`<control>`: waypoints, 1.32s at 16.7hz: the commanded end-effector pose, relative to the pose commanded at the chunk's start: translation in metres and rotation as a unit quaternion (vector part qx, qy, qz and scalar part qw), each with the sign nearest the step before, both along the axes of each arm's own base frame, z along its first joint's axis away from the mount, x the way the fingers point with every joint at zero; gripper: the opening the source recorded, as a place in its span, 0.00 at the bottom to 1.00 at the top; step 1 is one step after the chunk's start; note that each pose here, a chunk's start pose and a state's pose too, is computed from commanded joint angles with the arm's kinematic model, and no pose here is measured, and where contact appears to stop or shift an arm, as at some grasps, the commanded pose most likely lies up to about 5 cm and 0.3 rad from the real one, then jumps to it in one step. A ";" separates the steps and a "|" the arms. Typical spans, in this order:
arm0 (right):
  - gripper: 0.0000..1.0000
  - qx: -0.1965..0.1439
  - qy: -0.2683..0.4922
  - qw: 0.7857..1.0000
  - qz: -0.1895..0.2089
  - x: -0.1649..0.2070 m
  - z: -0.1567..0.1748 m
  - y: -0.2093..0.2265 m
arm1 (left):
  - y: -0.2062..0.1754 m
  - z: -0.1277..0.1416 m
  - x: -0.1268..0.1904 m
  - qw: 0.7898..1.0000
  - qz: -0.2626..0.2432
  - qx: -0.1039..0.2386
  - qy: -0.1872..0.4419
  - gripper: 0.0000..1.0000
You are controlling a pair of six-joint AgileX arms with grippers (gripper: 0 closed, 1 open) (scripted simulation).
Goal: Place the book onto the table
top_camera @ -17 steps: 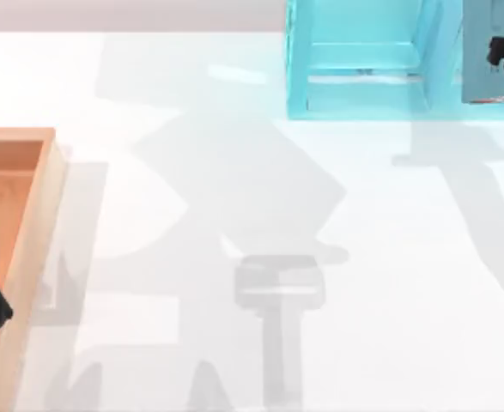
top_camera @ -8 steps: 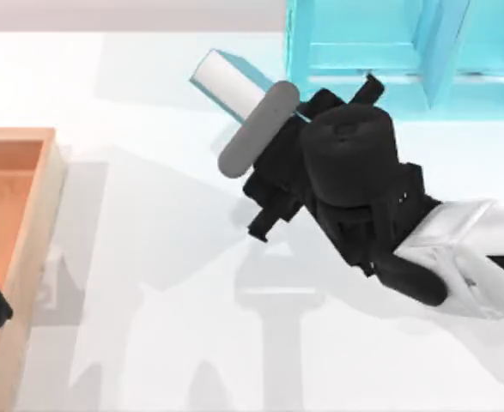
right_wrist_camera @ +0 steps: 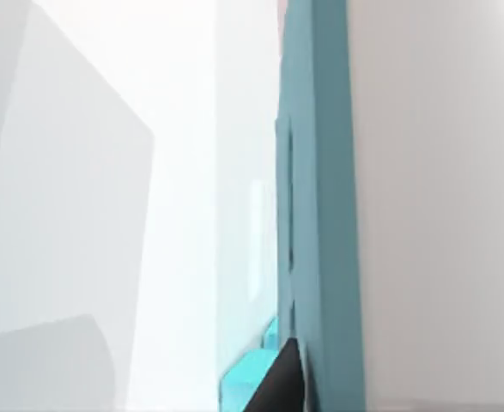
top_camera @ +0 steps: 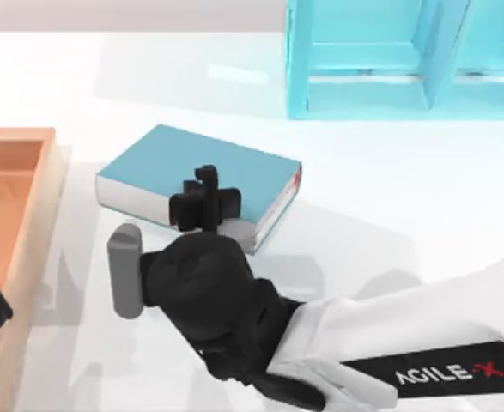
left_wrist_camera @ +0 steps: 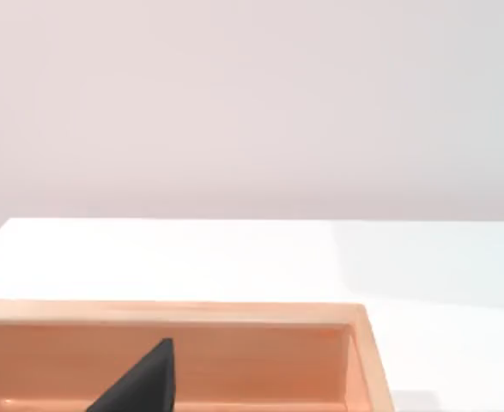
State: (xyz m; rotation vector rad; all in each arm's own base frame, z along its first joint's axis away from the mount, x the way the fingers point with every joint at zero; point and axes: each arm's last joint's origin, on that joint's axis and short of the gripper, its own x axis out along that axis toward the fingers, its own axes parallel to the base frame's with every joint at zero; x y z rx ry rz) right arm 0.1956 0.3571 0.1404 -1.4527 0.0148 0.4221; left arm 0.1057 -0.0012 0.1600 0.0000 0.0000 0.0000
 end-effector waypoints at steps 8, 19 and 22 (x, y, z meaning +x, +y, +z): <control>0.00 -0.027 -0.011 1.000 -0.003 -0.004 -0.006 0.004 | 0.000 0.000 0.000 1.000 0.000 0.000 0.000 1.00; 0.00 -0.030 -0.011 0.999 -0.002 -0.008 -0.020 0.005 | 0.000 0.000 0.000 1.000 0.000 0.000 0.000 1.00; 0.00 -0.029 -0.011 1.000 -0.003 -0.008 -0.030 0.005 | 0.000 0.000 0.000 1.000 0.000 0.000 0.000 1.00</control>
